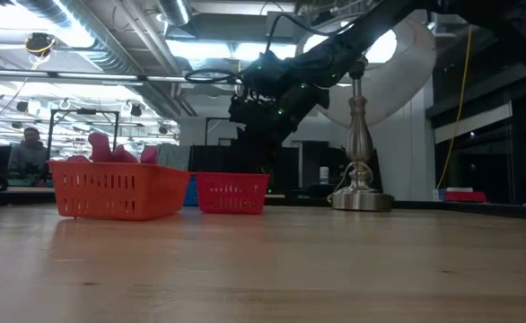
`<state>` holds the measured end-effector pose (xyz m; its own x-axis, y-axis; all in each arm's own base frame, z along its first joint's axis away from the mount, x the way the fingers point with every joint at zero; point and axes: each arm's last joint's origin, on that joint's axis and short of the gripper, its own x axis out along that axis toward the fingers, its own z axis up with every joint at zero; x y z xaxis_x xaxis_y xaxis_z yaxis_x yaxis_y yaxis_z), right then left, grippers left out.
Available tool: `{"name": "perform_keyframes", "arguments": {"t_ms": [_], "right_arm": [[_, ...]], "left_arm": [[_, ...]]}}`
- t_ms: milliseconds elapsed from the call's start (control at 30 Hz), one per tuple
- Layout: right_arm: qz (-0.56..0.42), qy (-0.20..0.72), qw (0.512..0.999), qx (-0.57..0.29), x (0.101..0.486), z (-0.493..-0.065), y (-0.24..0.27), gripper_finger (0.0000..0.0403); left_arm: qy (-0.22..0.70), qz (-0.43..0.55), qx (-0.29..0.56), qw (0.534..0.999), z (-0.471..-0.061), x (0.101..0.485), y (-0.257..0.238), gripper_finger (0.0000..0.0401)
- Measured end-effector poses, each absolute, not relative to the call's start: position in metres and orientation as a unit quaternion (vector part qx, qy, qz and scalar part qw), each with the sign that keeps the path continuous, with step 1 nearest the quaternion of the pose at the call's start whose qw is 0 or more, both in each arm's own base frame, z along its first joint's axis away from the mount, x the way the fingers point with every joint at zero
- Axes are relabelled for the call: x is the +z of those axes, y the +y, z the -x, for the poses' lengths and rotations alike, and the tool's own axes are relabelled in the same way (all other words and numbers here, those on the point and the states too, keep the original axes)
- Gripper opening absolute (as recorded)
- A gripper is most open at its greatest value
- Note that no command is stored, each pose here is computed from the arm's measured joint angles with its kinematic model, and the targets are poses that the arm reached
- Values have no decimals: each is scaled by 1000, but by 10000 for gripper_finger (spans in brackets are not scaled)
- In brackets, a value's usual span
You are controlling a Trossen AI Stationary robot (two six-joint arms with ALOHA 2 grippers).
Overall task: Pick & Place School Supplies
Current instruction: Return to Home Position
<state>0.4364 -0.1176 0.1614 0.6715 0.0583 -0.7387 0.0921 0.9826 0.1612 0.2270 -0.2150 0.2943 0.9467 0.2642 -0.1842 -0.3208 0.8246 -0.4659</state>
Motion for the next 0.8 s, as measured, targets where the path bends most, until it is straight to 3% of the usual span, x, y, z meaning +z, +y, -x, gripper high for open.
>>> {"name": "perform_keyframes", "arguments": {"t_ms": [233,433,800], "right_arm": [[-123,354,927,-8,209,-426,-120,169],[-118,310,943,22,258,-403,-89,162],[-207,239,949,-8,273,-305,-2,162]], "left_arm": [[62,240,154,957,-223,292,-218,127],[84,196,182,960,-217,283,-214,127],[169,123,187,960,-232,245,-173,127]]}}
